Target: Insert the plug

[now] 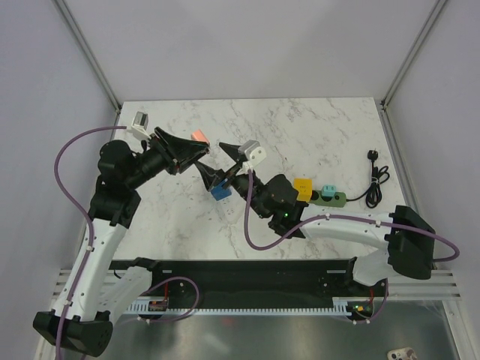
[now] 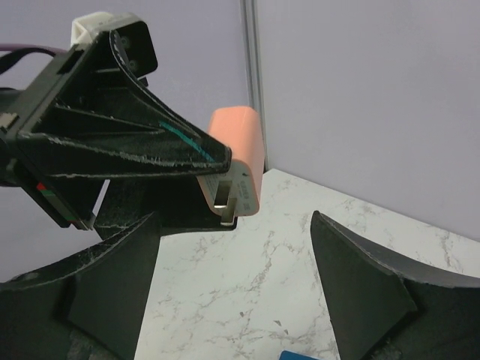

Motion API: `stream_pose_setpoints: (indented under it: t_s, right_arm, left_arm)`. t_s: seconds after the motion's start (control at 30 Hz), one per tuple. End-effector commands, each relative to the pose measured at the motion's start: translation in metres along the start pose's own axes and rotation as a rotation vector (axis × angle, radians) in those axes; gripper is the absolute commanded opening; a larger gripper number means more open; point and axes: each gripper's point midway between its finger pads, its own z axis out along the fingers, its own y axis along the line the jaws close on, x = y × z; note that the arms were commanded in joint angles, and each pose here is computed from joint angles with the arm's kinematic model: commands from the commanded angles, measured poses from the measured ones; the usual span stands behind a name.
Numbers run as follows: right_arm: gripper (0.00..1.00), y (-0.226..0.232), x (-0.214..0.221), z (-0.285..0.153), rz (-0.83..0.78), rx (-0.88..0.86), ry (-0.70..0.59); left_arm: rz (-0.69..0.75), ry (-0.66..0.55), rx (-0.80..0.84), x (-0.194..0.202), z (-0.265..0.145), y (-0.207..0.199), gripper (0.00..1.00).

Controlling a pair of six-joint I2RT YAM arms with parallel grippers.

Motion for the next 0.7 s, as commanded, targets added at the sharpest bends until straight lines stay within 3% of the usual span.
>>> stream_pose_setpoints:
  t_s: [0.0, 0.37, 0.53, 0.57, 0.67]
  right_arm:
    - [0.88, -0.005, -0.037, -0.003, -0.007, 0.007, -0.077]
    - [0.82, -0.002, -0.026, 0.017, -0.073, 0.023, -0.057]
    - [0.73, -0.001, -0.033, 0.024, -0.087, 0.026, -0.081]
    - [0.69, -0.001, -0.035, 0.025, -0.089, 0.029, -0.083]
    - [0.32, -0.002, -0.032, 0.026, -0.093, 0.034, -0.082]
  left_arm:
    - [0.035, 0.012, 0.020, 0.002, 0.001, -0.003, 0.02]
    - [0.015, 0.035, 0.036, 0.010, -0.002, -0.007, 0.02]
    - [-0.009, 0.064, 0.033, 0.018, -0.004, -0.001, 0.02]
    - [-0.008, 0.064, 0.034, 0.019, -0.005, -0.001, 0.02]
    - [0.014, 0.060, 0.044, 0.017, -0.006, -0.005, 0.02]
